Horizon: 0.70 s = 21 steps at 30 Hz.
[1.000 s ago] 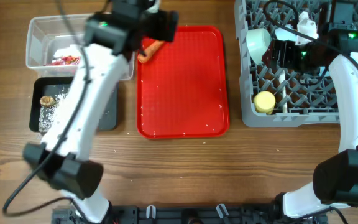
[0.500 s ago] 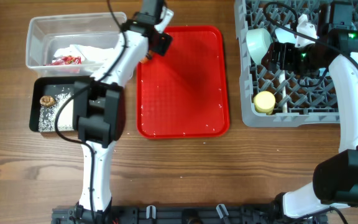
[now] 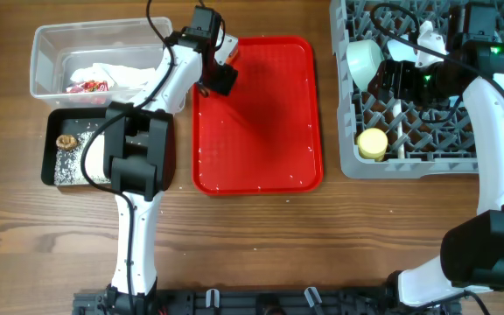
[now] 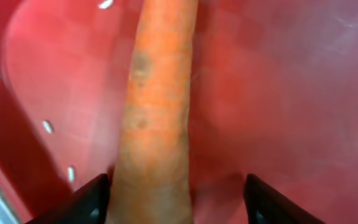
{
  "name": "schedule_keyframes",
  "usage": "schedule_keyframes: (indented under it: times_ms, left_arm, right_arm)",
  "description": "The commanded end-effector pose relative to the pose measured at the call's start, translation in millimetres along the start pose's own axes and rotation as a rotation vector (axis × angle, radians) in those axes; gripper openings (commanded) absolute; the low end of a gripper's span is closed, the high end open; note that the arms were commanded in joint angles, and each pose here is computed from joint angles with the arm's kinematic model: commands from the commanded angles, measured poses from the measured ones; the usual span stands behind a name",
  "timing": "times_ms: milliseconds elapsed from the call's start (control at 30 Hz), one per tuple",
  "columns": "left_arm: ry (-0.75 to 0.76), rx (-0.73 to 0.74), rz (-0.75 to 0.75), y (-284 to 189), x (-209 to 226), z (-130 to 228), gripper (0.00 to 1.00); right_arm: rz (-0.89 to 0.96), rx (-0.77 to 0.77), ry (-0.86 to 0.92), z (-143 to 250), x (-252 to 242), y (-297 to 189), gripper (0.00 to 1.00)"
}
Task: Sort waste into correct bins and load items into the dishwasher rack
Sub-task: 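Reach the left gripper to the carrot on the red tray and grasp it, then carry the carrot left and drop it onto the black tray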
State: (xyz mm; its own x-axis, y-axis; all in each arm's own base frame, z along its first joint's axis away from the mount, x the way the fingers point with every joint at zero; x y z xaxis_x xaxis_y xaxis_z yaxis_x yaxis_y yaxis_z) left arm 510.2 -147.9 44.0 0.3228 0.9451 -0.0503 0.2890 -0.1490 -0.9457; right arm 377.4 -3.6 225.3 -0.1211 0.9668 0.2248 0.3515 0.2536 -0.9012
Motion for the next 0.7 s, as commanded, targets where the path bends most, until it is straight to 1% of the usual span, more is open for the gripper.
schedule_keyframes:
  times_ms: [0,33,133,167,233,333,500,567,667]
  left_arm:
    - [-0.025,0.079,0.074,9,-30,16,0.47]
    - [-0.041,0.084,0.075,9,-33,17,0.44]
    - [-0.069,0.090,0.081,9,-48,18,0.24]
    - [-0.064,0.090,0.083,9,-51,18,0.22]
    - [-0.055,0.092,0.085,0,-55,17,0.21]
    - [-0.056,0.096,0.085,-33,-57,14,0.20]
    - [-0.071,0.057,0.074,-146,-55,23,0.19]
    - [-0.140,0.028,-0.008,-190,-37,32,0.18]
    - [-0.228,0.044,-0.102,-235,0,57,0.18]
  right_arm:
    - [-0.017,-0.018,0.005,-5,2,-4,1.00]
    - [-0.017,-0.017,0.005,-5,2,-4,1.00]
    - [-0.017,-0.017,0.005,-5,2,-4,1.00]
    - [-0.017,-0.017,0.005,-5,2,-4,1.00]
    - [-0.016,-0.018,0.004,-5,2,-4,1.00]
    - [-0.016,-0.020,0.004,-5,2,-4,1.00]
    - [-0.016,-0.021,0.003,-6,2,-4,1.00]
    - [-0.016,-0.022,0.002,-6,2,-4,1.00]
    - [-0.016,-0.022,0.000,-6,2,-4,1.00]
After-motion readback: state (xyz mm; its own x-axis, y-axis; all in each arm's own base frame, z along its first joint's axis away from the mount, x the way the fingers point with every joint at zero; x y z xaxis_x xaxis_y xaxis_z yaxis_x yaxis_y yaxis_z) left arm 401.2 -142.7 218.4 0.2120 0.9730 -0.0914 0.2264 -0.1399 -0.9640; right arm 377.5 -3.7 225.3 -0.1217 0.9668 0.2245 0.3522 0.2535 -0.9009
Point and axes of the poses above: each gripper's point midway between its finger pads, its own y axis out along the fingers, its own x axis along the line the jaws close on, z = x × y, the point moved 4 cm from there along -y, back along the fingers, and after that the axes turned 8 degrees about -y, right-handed, at the moved point
